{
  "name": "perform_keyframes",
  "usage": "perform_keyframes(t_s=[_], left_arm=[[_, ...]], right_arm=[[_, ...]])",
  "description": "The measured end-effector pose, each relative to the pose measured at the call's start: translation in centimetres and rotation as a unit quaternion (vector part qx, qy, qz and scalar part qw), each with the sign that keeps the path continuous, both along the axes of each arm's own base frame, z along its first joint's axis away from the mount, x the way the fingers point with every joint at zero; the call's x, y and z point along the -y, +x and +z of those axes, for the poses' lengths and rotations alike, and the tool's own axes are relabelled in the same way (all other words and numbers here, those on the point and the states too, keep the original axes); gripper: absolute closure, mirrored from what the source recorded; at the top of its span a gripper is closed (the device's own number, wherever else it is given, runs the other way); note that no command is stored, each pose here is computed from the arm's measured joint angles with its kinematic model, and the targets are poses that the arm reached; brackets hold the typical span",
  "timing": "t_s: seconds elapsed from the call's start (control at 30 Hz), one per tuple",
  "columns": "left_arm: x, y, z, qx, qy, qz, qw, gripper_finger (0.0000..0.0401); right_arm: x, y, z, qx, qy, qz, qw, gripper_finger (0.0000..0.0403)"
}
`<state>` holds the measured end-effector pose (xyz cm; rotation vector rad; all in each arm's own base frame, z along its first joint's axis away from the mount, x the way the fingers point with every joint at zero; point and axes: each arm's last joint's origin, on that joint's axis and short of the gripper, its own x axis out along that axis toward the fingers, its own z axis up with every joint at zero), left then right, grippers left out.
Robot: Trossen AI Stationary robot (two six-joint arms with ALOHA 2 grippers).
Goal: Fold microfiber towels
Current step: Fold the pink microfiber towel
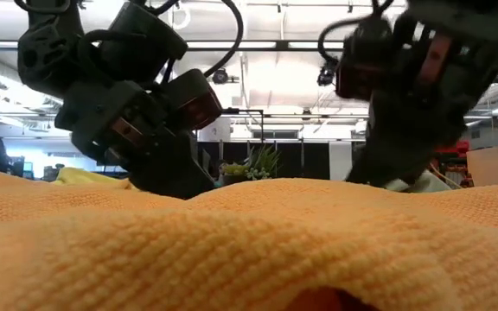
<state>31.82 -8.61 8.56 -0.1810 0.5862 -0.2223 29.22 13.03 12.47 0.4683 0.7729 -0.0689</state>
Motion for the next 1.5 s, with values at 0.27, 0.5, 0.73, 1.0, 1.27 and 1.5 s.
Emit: perform_keyframes(t_s=[0.27,0.5,0.73,1.0,1.27,1.5], left_arm=[[0.6,-0.1,2.3,0.044,-0.004,-0.068,0.997,0.0357],[2.2,-0.8,2.7,0.065,0.06,-0.136,0.987,0.0356],[2.7,-1.1,2.4,0.055,0.102,-0.108,0.987,0.0309],[2.8,-1.2,1.8,0.044,0.111,-0.099,0.988,0.0233],[3.0,-0.8,-0.4,0.036,0.098,-0.09,0.99,0.022],[2.8,-0.8,-0.5,0.019,0.077,-0.064,0.995,0.0251]], right_arm=[[-0.2,-0.3,1.5,0.039,-0.117,0.115,0.986,0.0371],[-0.1,-0.5,1.4,0.039,-0.197,0.16,0.966,0.0325],[0.0,-0.7,1.2,0.024,-0.197,0.156,0.968,0.0278],[0.0,-0.7,1.2,0.024,-0.197,0.156,0.968,0.0268],[0.0,-0.6,1.2,0.027,-0.203,0.16,0.966,0.0268],[0.2,-1.0,0.8,-0.001,-0.216,0.171,0.961,0.0268]])
